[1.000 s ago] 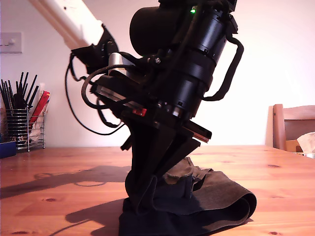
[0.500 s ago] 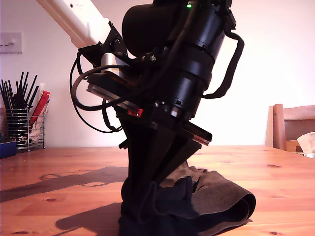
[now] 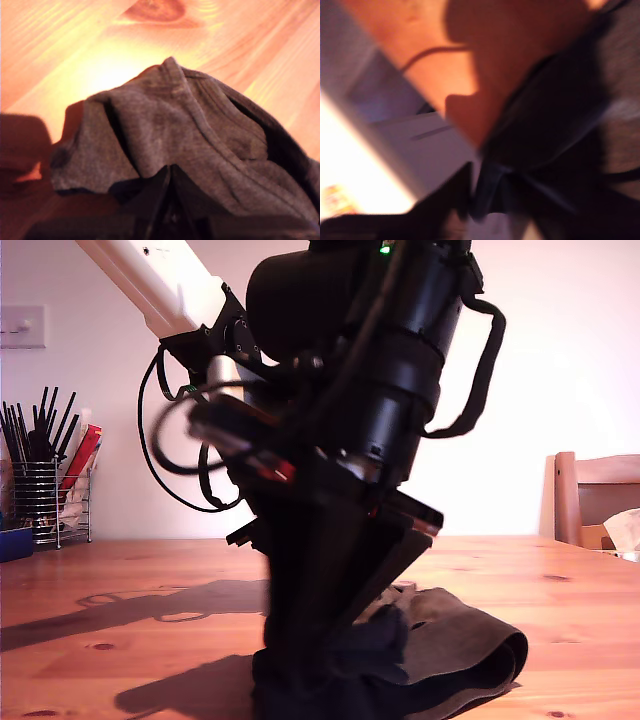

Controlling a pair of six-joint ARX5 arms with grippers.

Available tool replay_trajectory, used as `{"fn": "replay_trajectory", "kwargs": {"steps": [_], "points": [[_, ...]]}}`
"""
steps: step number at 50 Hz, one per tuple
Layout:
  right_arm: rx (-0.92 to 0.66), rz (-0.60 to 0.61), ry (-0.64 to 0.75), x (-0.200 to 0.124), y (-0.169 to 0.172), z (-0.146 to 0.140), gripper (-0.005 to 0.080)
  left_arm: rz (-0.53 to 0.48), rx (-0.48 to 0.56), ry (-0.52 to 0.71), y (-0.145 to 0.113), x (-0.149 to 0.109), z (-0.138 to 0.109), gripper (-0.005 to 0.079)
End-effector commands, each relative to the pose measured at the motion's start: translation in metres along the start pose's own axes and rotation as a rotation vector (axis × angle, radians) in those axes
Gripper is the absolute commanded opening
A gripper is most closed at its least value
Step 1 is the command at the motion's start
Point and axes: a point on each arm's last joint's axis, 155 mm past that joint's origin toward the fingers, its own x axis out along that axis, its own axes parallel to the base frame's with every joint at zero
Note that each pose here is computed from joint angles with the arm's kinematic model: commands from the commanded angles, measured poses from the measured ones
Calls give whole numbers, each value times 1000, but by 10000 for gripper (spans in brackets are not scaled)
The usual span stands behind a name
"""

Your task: Fold the underwear in front of you. After folding it, place it to the right side.

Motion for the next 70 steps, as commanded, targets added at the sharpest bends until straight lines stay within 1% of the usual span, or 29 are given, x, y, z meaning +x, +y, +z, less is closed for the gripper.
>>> {"fn": "replay_trajectory", "kwargs": {"steps": [1,8,12,20,28,30,33,37,40,41,42,48,50,53,60,70], "points": [[8,49,33,5,8,-10,321,-3,-16,46,8,20,-12,-20],[17,162,59,-2,30,-13,337,-3,-15,45,8,20,-12,-20],[16,198,47,-10,38,-8,353,-4,-15,45,8,20,-12,-20],[6,210,-1,-32,42,6,353,-4,-15,45,8,20,-12,-20],[-16,200,6,-52,37,8,350,-4,-15,45,8,20,-12,-20],[-15,191,6,-54,33,9,339,-4,-15,45,8,20,-12,-20],[-8,176,3,-56,27,9,288,-4,-15,46,8,20,-12,-20],[7,129,-4,-56,14,11,161,-4,-15,46,8,20,-12,-20],[10,86,-11,-56,5,12,10,-4,-16,47,8,20,-13,-20],[10,79,-13,-56,3,13,-25,-3,-16,48,8,20,-13,-20],[11,56,-15,-56,-1,13,-6,-4,-17,49,8,20,-13,-20],[8,-39,-30,-55,-19,16,-13,-4,-23,68,8,20,-18,-20],[8,-94,-41,-54,-30,19,-13,-5,-19,74,9,19,-20,-20],[7,-141,-59,-53,-39,22,-13,-4,-22,83,11,18,-22,-20],[31,-182,-88,-42,-53,24,-13,-3,-52,108,16,15,-29,-20],[70,-241,-90,-22,-73,13,-13,-1,-80,125,23,11,-35,-20]]}}
